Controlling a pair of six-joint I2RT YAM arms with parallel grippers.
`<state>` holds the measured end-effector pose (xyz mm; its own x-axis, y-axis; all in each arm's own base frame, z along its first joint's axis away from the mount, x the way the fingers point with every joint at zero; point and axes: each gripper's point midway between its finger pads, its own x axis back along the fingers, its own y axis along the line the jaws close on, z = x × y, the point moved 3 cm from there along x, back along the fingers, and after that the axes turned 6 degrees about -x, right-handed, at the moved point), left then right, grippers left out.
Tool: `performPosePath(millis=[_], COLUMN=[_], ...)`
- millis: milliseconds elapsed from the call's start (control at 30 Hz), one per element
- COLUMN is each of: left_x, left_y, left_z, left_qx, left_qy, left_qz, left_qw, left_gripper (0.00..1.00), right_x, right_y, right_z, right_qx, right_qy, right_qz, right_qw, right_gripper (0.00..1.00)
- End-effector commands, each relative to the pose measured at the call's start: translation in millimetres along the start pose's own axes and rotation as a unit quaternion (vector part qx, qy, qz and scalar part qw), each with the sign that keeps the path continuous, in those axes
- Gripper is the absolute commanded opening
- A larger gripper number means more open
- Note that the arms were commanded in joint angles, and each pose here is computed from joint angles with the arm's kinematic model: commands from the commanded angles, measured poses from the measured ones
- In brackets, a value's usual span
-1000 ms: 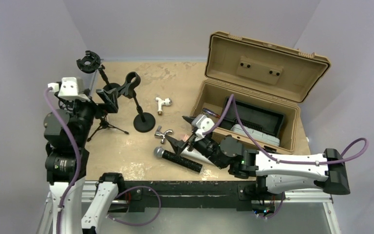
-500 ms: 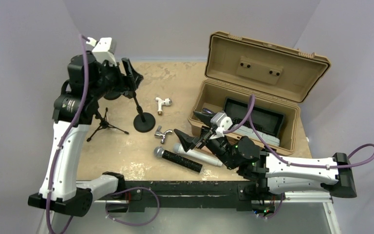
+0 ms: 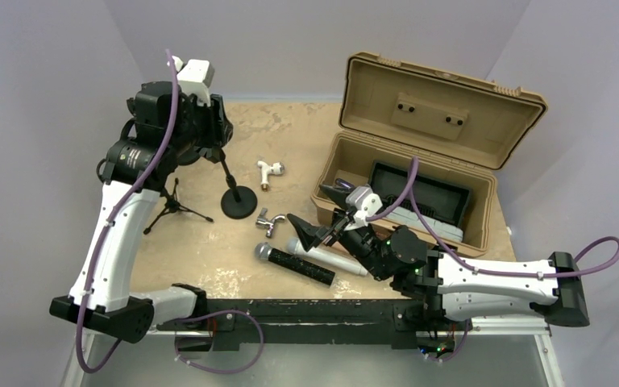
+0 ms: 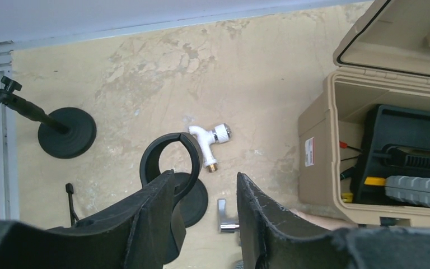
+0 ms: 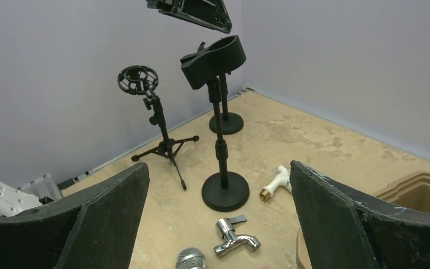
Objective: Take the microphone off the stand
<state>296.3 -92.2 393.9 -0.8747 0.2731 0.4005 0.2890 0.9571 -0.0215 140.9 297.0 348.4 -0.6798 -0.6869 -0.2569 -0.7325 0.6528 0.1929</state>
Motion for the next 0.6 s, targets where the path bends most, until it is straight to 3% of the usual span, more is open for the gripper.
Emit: performPosePath(millis=[0, 567], left_x=[-7, -44], left_y=[7, -1], left_z=[-11, 41], left_qx=[-0.035, -0.038], left_qy=[-0.009, 0.067], left_qz=[-0.02, -0.014], left_qw=[0.999, 0.997], left_gripper=[0.41, 0.19], right_x=[-3, -4], right_y=[-4, -2], right_z=[-6, -2], right_qx=[-0.007, -0.004], right_qy=[-0.015, -0.01], right_qz=[0.016, 0.014], right_qw=[1.0, 1.0], right_gripper=[0.94, 0.94])
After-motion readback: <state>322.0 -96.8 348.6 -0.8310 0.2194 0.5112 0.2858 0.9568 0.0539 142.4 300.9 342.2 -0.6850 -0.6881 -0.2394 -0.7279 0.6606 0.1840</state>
